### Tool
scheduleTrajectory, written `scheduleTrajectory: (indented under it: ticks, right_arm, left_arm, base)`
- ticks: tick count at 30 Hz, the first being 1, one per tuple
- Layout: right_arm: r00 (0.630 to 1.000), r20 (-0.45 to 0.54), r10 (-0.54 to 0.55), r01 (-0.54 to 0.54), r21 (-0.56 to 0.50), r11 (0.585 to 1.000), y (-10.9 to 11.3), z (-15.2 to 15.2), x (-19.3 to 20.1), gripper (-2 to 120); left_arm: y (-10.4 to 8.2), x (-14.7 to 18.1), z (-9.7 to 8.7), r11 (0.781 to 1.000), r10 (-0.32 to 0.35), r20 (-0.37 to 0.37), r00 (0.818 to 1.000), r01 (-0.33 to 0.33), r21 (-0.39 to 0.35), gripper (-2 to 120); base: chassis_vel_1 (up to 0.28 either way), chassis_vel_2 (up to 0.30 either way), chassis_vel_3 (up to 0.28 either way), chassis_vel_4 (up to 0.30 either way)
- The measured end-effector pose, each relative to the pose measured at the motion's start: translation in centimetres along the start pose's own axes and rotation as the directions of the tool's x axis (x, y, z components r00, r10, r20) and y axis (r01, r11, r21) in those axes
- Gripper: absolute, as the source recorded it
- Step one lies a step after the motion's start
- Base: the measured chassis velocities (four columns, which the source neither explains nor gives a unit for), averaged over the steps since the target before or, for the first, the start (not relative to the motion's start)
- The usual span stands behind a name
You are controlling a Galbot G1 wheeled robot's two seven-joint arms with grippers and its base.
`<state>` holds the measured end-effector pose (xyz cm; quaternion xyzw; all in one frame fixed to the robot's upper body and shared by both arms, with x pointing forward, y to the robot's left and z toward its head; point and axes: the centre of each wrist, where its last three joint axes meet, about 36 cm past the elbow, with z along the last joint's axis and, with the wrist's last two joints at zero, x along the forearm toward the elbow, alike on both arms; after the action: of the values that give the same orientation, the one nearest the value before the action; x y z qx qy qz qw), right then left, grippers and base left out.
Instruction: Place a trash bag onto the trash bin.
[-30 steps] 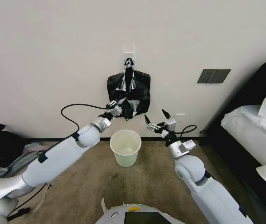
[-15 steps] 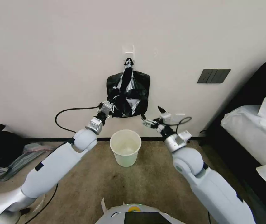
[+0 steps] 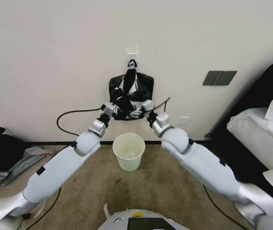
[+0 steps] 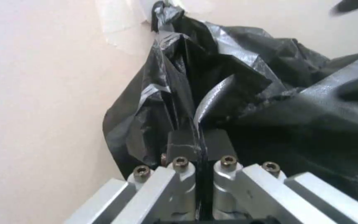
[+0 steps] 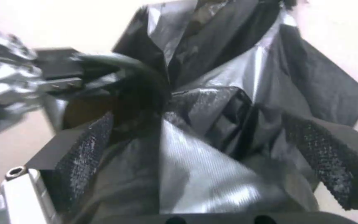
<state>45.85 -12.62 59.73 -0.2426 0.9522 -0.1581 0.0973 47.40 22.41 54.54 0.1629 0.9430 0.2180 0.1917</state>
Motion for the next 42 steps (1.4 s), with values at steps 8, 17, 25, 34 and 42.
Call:
scheduleTrajectory:
  ticks: [8,17,25,34,42]
  right_arm:
    - [0.992,-0.123,0.007,0.001,0.058,0.998,1.1,-0.8,-2.7,85]
    - [0.988,-0.147,0.035,-0.025,0.073,0.997,0.7,-0.8,-2.8,53]
    - [0.983,-0.173,0.061,-0.048,0.079,0.996,0.6,-0.6,-2.9,23]
    - [0.981,-0.182,0.074,-0.07,0.029,0.997,-0.6,-0.9,-2.3,0]
    - [0.994,-0.09,0.058,-0.075,-0.2,0.977,-1.3,-1.3,-0.9,0]
  left_arm:
    - [-0.2,0.0,-0.4,1.0,0.009,0.008,1.0,-0.009,0.003,0]
    - [-0.4,0.1,-0.4,1.0,0.014,0.01,1.0,-0.014,0.005,0]
    - [-0.3,-0.1,-0.5,1.0,0.013,0.015,1.0,-0.013,0.002,0]
    - [-0.2,0.2,-0.5,1.0,0.012,0.012,1.0,-0.012,0.01,0]
    - [-0.6,1.4,-0.8,0.997,0.003,0.003,1.0,-0.003,0.074,0]
  base:
    - [0.0,0.0,0.0,0.0]
    - [0.0,0.0,0.0,0.0]
    - [0.0,0.0,0.0,0.0]
    - [0.0,0.0,0.0,0.0]
    - [0.0,0.0,0.0,0.0]
